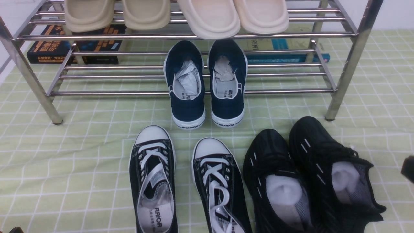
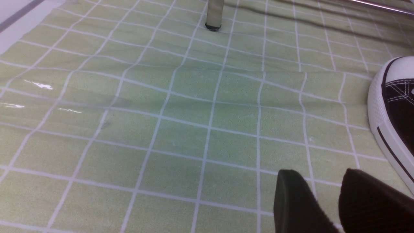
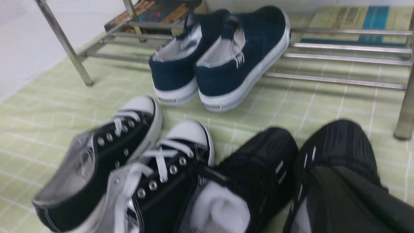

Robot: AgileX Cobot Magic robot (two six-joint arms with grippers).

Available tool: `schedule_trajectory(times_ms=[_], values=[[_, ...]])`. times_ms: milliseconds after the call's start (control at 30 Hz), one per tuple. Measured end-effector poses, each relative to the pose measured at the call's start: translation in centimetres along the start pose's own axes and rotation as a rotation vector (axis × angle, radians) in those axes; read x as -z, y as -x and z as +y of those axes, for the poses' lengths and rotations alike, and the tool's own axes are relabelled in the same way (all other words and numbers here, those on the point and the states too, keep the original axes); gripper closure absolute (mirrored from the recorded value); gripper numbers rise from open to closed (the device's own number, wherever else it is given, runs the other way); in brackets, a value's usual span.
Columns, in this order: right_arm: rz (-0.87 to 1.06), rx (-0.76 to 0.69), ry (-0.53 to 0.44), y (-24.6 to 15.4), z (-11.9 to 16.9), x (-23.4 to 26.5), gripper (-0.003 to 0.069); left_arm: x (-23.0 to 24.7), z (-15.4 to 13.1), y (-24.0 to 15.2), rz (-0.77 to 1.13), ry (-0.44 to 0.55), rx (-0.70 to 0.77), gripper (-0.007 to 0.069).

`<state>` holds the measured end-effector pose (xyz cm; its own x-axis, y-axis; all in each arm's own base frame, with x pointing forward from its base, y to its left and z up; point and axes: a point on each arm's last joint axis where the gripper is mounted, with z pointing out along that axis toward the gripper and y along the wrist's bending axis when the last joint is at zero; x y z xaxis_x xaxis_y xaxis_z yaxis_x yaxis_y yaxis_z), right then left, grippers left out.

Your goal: Take the shoes off the shelf with your hand from the green coffee tablecloth.

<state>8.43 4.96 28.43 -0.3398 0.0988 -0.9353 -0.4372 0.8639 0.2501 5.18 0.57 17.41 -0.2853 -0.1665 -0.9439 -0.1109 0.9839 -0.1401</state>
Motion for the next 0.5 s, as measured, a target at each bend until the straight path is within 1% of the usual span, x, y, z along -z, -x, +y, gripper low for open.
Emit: schedule_trajectory(times_ms=[233,500], values=[[0.057,-0.002,-0.014,-1.8,-0.5,-0.5,0.0664,0.0,0.0,0.0,0.000,0.000,0.000,0.0384],[0.067,-0.002,-0.016,-2.1,-0.5,-0.5,0.0659,0.0,0.0,0.0,0.000,0.000,0.000,0.0384]])
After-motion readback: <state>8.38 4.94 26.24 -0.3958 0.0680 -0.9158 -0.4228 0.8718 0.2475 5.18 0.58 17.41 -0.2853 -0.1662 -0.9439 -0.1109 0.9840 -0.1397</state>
